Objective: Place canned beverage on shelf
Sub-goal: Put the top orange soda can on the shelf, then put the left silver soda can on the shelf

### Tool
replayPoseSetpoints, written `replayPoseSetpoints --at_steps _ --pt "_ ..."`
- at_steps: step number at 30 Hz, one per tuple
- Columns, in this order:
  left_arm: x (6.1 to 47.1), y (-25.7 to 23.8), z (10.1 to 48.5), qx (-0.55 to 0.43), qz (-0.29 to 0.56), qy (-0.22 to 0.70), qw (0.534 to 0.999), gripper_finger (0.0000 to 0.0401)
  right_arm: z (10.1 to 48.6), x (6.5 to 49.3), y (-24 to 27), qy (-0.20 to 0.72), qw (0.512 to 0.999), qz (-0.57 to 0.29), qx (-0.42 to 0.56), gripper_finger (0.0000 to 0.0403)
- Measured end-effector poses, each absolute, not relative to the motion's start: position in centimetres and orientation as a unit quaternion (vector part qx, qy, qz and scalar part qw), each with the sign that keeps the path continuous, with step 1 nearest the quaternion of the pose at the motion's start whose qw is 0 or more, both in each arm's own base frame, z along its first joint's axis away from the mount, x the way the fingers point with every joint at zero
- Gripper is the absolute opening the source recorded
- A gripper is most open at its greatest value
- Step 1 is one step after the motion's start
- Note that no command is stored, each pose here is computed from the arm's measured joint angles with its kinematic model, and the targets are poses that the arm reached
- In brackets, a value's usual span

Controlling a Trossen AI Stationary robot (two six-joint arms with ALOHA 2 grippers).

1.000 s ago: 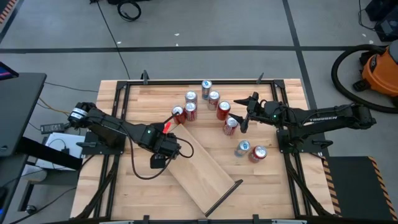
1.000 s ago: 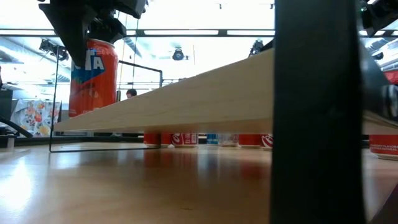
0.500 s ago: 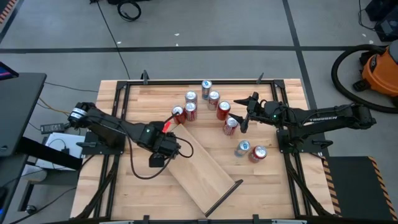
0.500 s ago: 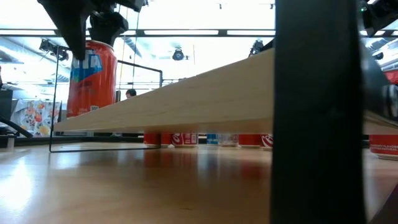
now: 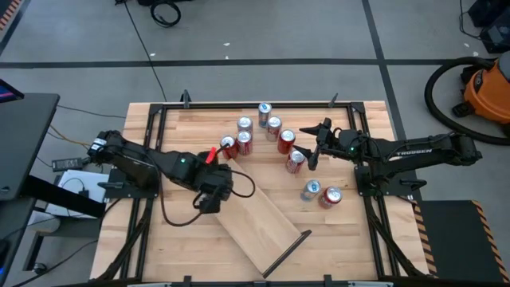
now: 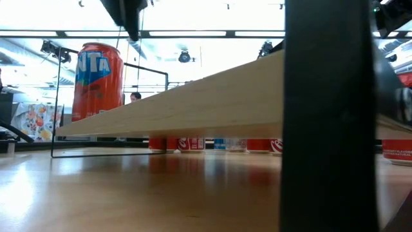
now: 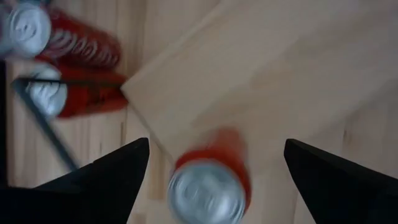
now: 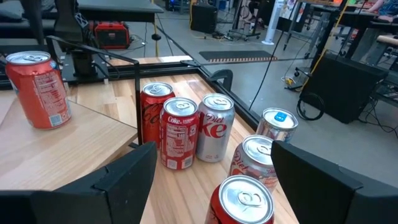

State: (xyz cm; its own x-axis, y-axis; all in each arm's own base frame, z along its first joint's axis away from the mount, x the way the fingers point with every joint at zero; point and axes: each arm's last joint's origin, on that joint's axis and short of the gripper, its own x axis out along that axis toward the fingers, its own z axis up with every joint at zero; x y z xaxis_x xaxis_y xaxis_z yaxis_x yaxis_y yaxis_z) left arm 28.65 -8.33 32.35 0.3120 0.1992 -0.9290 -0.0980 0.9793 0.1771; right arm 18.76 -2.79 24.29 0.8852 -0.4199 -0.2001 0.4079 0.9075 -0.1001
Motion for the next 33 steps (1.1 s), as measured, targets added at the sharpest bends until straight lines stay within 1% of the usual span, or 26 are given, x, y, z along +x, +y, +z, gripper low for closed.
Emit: replayPoseSetpoints --at_steps 2,8,14,18,27,30,33 --pt "29.5 -8.3 31.5 0.044 0.090 0.586 0.804 0.0385 24.3 18.8 -2.8 0.109 0.970 -0.213 -0.027 0.0327" --pt "31.1 -7.5 29.1 0.043 0.078 0.636 0.766 0.0385 24.3 18.8 -2.8 0.108 0.971 -0.213 -0.027 0.0327" --pt "31.8 -7.1 27.6 0.083 0.062 0.666 0.739 0.0385 24.3 18.8 -2.8 0.109 0.970 -0.213 -0.027 0.0327" --pt "31.7 -7.1 27.4 0.120 0.063 0.675 0.726 0.0385 24.3 18.8 -2.8 0.110 0.970 -0.213 -0.028 0.0327" --pt "31.5 -7.0 27.4 0.138 0.065 0.679 0.718 0.0384 24.3 18.8 -2.8 0.110 0.970 -0.213 -0.029 0.0327" --pt "31.8 -7.1 28.0 0.134 0.066 0.668 0.729 0.0384 24.3 18.8 -2.8 0.110 0.970 -0.213 -0.030 0.0327" --pt "32.4 -6.8 29.3 0.122 0.072 0.644 0.752 0.0384 24.3 18.8 -2.8 0.110 0.970 -0.213 -0.029 0.0327"
